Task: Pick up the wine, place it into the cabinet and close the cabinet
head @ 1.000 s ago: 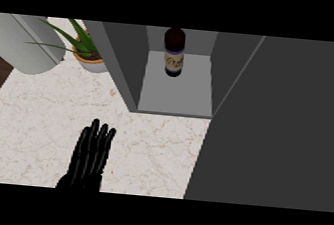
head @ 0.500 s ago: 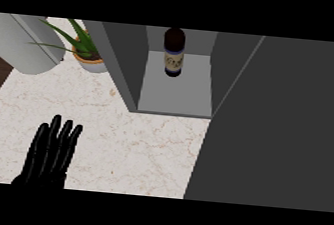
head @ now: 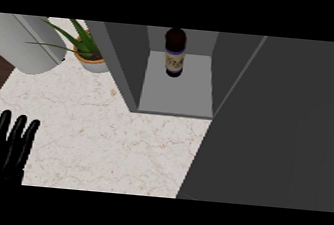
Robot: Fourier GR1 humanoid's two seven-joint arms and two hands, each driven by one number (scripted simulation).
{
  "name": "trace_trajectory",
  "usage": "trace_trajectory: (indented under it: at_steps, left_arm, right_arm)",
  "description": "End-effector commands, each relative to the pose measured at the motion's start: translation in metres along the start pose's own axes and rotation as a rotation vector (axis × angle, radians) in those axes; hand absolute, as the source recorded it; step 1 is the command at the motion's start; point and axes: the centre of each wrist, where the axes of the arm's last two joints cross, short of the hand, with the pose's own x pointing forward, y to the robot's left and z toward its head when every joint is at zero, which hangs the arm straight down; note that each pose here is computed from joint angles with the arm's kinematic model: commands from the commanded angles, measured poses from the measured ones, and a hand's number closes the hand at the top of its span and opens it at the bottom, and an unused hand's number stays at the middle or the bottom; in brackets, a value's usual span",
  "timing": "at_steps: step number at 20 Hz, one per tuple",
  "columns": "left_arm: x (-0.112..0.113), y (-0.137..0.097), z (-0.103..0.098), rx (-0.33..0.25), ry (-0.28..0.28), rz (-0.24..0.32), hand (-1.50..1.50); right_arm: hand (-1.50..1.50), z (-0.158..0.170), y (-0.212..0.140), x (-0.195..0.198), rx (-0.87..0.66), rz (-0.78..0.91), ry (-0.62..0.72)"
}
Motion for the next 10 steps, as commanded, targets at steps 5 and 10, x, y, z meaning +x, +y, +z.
trace_trajectory:
  at_steps: [5, 10]
  left_arm:
    - [0.021, 0.040, -0.003, 0.022, -0.013, -0.014, -1.50]
    - [0.035, 0.069, -0.013, 0.009, 0.008, -0.026, -1.50]
  right_arm:
    - [1.50, 0.014, 0.040, 0.023, 0.122, -0.008, -0.089]
    - [1.50, -0.010, 0.064, 0.010, 0.145, -0.035, -0.077]
